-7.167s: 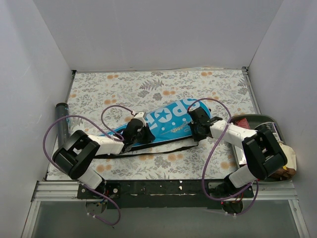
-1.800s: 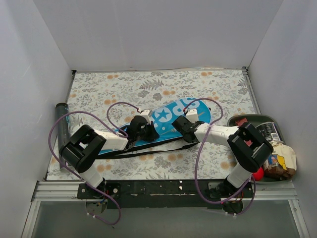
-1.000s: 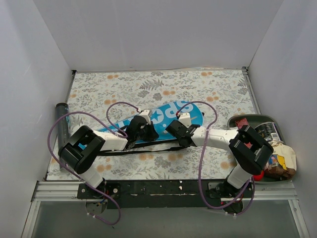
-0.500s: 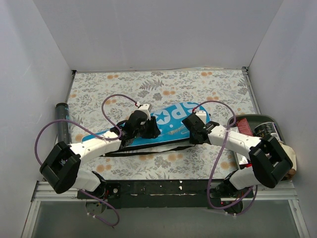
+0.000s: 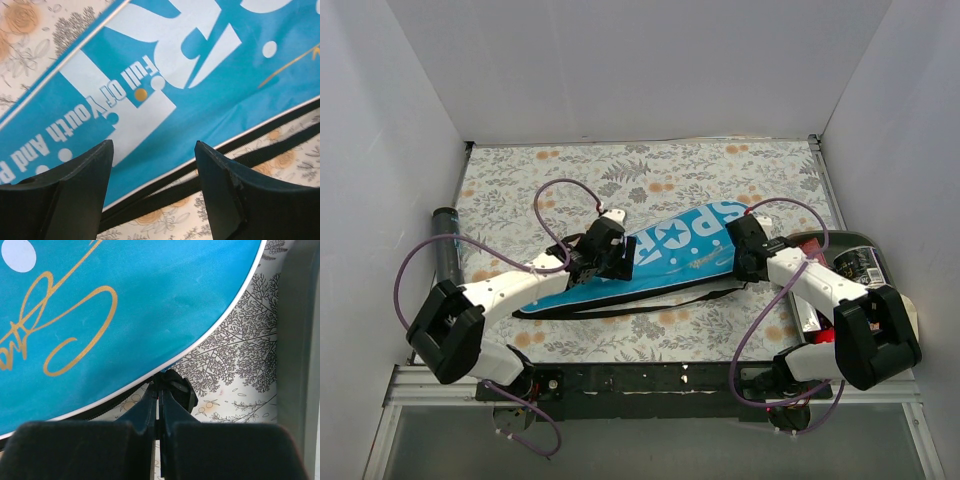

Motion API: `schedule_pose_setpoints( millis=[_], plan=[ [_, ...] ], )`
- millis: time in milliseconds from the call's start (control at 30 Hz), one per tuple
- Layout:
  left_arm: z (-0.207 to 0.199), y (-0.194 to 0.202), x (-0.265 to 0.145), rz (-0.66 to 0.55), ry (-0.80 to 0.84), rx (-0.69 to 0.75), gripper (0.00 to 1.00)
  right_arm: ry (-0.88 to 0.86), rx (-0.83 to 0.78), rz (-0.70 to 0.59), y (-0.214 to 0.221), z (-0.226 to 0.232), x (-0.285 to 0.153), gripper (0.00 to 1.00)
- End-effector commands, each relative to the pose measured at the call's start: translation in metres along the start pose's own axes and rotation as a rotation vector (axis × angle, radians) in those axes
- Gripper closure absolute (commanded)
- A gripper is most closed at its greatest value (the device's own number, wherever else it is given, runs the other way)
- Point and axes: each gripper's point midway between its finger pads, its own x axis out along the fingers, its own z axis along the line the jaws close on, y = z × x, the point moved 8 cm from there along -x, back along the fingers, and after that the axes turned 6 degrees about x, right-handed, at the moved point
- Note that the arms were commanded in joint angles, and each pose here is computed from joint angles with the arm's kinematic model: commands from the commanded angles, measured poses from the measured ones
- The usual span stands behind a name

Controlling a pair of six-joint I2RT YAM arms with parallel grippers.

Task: Pack up the badminton gear

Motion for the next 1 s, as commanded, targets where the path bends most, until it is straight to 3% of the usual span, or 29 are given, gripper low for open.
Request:
schedule_pose_setpoints(
  millis=[0, 200, 467, 567, 667, 800, 833, 933, 967],
  plan=[
    [0.012, -0.016, 0.001, 0.001, -0.112, 0.161, 0.33, -0.049, -0.027, -0.036, -0.019, 0.006, -0.009, 0.99],
    [0.018, -0.004, 0.025, 0.075, -0.106, 0.353, 0.29, -0.100, -0.035, -0.034, -0.020, 0.010, -0.012, 0.99],
    [0.037, 0.011, 0.049, 0.146, -0.015, 0.383, 0.28, -0.142, -0.050, -0.020, -0.010, 0.008, -0.010, 0.99],
    [0.038, 0.028, 0.065, 0.221, 0.013, 0.403, 0.32, -0.151, -0.059, -0.006, -0.005, 0.008, -0.008, 0.99],
    [0.039, 0.045, 0.080, 0.302, 0.038, 0.398, 0.44, -0.163, -0.061, 0.001, -0.001, 0.007, -0.006, 0.99],
    [0.039, 0.062, 0.092, 0.374, 0.100, 0.380, 0.67, -0.174, -0.064, 0.000, 0.001, 0.006, -0.007, 0.99],
    [0.040, 0.064, 0.094, 0.385, 0.106, 0.375, 0.80, -0.174, -0.064, 0.001, 0.001, 0.006, -0.008, 0.99],
    [0.039, 0.068, 0.095, 0.402, 0.135, 0.366, 0.98, -0.176, -0.066, -0.008, 0.000, 0.005, -0.010, 0.99],
    [0.038, 0.068, 0.095, 0.405, 0.143, 0.363, 1.00, -0.176, -0.068, -0.009, 0.000, 0.005, -0.010, 0.99]
  ],
)
